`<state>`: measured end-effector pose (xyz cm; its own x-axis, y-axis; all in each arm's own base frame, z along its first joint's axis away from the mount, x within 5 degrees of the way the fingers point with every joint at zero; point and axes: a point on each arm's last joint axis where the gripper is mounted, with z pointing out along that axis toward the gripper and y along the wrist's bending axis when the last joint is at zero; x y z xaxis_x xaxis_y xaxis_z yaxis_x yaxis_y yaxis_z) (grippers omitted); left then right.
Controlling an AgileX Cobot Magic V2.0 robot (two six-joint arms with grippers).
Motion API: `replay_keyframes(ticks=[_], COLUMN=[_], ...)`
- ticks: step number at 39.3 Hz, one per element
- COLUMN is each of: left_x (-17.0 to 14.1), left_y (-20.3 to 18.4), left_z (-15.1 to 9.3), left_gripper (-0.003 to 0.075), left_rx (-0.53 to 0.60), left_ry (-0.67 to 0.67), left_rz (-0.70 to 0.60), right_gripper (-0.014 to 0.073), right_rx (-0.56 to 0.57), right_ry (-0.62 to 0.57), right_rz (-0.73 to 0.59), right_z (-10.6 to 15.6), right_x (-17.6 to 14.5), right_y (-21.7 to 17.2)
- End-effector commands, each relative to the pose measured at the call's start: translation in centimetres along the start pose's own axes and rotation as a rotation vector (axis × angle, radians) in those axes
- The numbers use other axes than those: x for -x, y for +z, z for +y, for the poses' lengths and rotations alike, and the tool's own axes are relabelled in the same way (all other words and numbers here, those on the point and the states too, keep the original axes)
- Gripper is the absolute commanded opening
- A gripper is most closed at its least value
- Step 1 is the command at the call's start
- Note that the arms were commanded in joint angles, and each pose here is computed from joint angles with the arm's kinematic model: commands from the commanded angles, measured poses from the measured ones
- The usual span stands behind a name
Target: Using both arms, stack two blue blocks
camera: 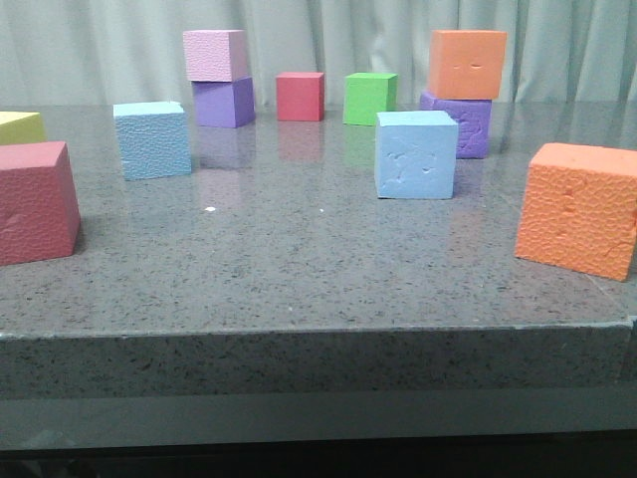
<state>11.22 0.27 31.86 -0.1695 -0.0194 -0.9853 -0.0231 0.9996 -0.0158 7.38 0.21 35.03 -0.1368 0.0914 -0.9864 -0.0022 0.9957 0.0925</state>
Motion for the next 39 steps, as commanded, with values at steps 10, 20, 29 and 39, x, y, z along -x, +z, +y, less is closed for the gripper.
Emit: replay_keyframes(ticks=[10,20,29,39], left_x=[1.9,2.1,2.2,2.2], left_y=[-0.2,-0.2,-0.2,-0.2], left_z=[0.0,0.1,0.1,0.1], left_gripper=[0.0103,0.06,0.0671,0.0671], left_rx=[0.005,0.007,0.007,0.007], left_ry=[-0.015,-0.015,-0.015,-0.015], left_rz=[-0.108,-0.133,-0.145,-0.145], right_gripper=[0.0336,0.0641,0.065,0.065], right_rx=[-0.007,-0.007,-0.006,0.035], right_ry=[-0.004,-0.004,0.003,0.123], right_rz=[-0.094,-0.095,-0.096,0.043], right_z=[0.0,0.0,0.0,0.3], right_x=[1.7,1.7,1.8,2.7], right_y=[-0.1,-0.1,0.3,5.5])
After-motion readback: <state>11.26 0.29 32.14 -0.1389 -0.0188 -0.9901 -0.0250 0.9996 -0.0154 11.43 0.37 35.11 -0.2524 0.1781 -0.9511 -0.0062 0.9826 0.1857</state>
